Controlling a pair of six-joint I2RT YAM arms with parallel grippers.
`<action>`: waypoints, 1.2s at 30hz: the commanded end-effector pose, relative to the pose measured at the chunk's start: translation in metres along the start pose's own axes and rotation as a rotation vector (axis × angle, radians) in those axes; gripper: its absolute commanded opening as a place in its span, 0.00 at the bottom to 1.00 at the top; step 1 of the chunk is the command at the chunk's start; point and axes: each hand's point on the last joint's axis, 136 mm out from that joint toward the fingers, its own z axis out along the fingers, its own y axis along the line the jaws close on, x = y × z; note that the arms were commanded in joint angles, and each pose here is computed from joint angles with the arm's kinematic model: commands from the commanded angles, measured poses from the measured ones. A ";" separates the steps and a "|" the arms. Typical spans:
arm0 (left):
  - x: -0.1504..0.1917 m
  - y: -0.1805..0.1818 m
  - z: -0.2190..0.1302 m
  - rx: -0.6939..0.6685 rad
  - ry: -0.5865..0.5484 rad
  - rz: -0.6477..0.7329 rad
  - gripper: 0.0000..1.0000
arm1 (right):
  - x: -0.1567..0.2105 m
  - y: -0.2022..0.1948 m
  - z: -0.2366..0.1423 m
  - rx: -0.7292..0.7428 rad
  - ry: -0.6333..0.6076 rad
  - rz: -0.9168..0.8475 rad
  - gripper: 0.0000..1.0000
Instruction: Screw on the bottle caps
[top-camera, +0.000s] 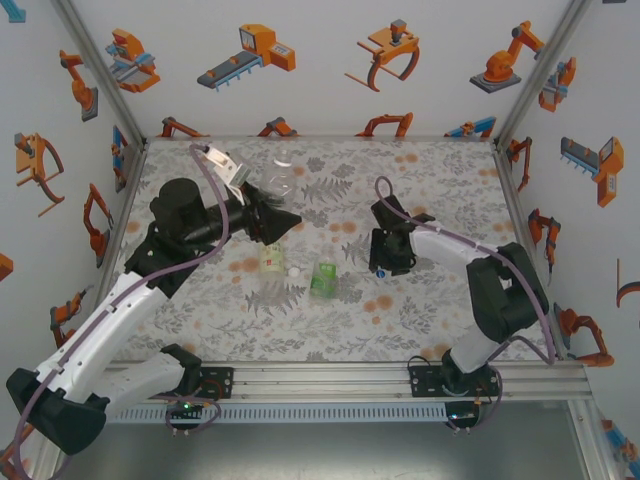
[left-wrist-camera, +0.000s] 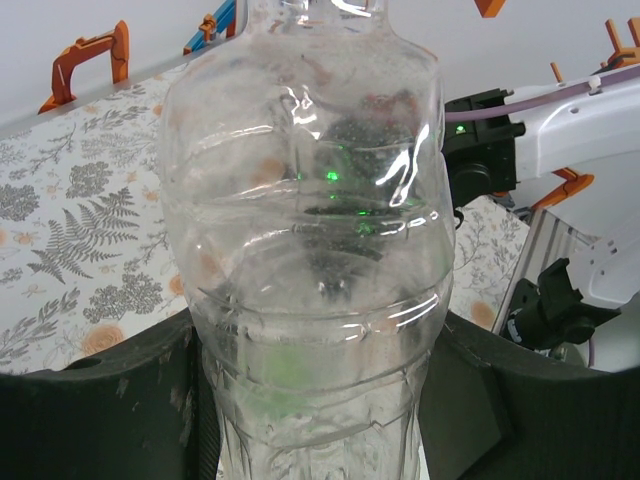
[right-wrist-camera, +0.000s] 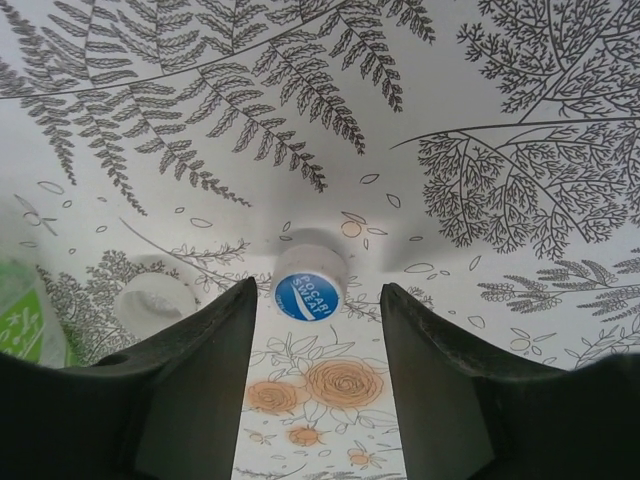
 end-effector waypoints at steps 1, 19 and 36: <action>-0.006 -0.001 -0.007 -0.010 -0.029 0.030 0.00 | -0.007 0.005 0.001 0.006 -0.017 -0.023 0.49; -0.006 0.000 -0.006 -0.008 -0.027 0.035 0.00 | 0.004 0.002 0.011 0.046 0.030 -0.062 0.35; 0.044 -0.012 -0.006 0.101 0.195 0.216 0.00 | -0.050 0.060 -0.142 -0.303 -0.328 -0.299 0.05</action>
